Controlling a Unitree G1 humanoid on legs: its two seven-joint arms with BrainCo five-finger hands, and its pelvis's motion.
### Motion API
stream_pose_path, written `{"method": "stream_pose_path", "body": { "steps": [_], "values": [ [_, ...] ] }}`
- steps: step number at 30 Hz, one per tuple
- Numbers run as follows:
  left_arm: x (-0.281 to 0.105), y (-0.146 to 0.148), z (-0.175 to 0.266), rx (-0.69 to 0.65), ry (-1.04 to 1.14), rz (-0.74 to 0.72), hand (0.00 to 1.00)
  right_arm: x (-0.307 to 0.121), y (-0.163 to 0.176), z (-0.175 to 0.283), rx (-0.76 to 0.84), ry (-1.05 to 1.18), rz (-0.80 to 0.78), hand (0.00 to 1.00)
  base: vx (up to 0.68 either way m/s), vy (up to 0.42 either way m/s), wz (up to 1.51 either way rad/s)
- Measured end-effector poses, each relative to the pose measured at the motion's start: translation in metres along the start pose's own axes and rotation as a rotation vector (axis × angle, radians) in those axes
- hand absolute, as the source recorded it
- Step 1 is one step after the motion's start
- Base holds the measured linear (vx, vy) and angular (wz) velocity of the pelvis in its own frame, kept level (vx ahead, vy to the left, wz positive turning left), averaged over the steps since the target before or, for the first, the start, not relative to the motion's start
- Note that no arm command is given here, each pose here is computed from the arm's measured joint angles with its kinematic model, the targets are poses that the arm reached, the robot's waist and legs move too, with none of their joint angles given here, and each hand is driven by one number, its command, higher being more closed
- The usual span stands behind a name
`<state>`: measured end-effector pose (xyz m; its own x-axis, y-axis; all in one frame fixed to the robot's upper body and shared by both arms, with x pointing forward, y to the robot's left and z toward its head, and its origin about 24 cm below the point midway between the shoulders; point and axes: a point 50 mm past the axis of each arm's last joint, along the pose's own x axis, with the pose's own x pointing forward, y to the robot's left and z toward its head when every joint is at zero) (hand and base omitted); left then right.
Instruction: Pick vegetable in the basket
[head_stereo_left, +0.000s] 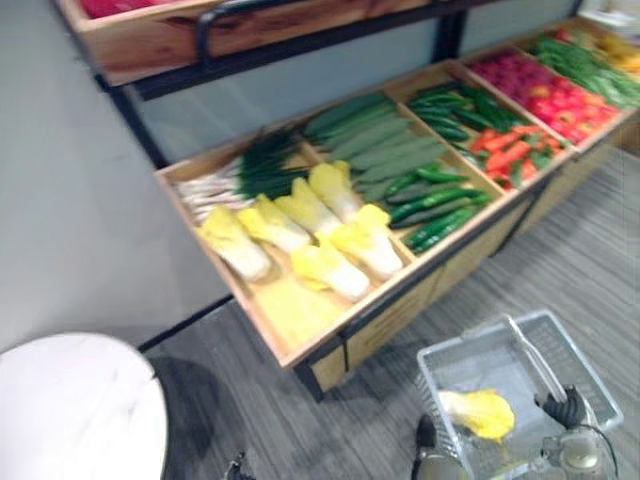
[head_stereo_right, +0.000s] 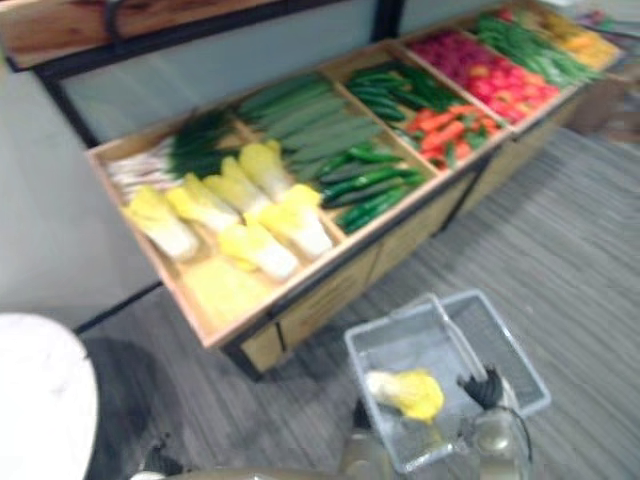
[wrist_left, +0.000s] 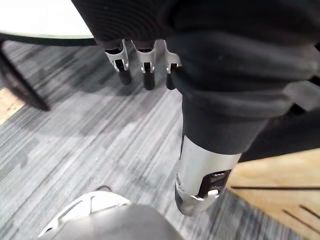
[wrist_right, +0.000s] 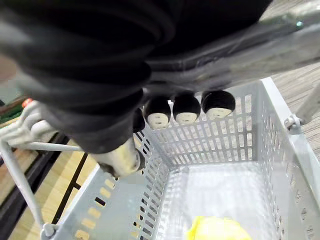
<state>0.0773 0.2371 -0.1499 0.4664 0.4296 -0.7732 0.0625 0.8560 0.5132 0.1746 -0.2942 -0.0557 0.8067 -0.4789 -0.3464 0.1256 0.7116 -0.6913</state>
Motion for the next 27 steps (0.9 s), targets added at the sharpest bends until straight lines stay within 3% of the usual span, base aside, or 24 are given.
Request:
{"method": "stream_pose_path", "body": {
  "steps": [2,4,6,9,12,16,19,24,27],
  "values": [
    [0.003,0.014,0.003,0.009,-0.024,0.035,0.0,0.005,-0.015,0.008,-0.001,-0.033,-0.063,1.0,-0.15,0.04,-0.8],
    [0.006,0.023,0.004,0.021,-0.026,0.049,0.0,0.003,-0.009,0.005,-0.005,-0.028,-0.033,1.0,-0.16,0.088,-0.8],
    [0.003,0.021,-0.008,0.021,0.018,0.034,0.0,-0.004,0.013,0.009,0.043,-0.025,0.026,1.0,-0.21,0.056,-1.01],
    [0.0,0.019,-0.013,0.015,0.029,0.035,0.0,-0.013,0.019,-0.007,0.029,0.029,0.07,1.0,-0.05,-0.002,-0.56],
    [-0.002,0.004,-0.012,-0.036,0.043,0.001,0.0,-0.002,0.017,0.01,0.041,-0.015,0.057,1.0,-0.09,-0.048,-1.3],
    [0.001,0.013,-0.008,-0.071,0.038,0.046,0.0,0.009,0.03,0.04,0.036,-0.101,0.102,1.0,-0.06,-0.321,-1.47],
    [0.001,0.004,0.002,-0.075,0.008,0.023,0.0,0.01,0.022,0.035,-0.005,-0.097,0.092,1.0,0.02,-0.215,-0.94],
    [0.001,-0.005,0.011,-0.089,-0.01,0.011,0.0,-0.007,0.041,0.016,-0.022,-0.041,0.163,1.0,-0.01,-0.148,-0.29],
    [-0.001,-0.011,0.013,-0.022,-0.02,-0.009,0.0,-0.013,0.04,0.006,-0.032,-0.017,0.162,1.0,0.01,-0.139,-0.02]
  ]
}}
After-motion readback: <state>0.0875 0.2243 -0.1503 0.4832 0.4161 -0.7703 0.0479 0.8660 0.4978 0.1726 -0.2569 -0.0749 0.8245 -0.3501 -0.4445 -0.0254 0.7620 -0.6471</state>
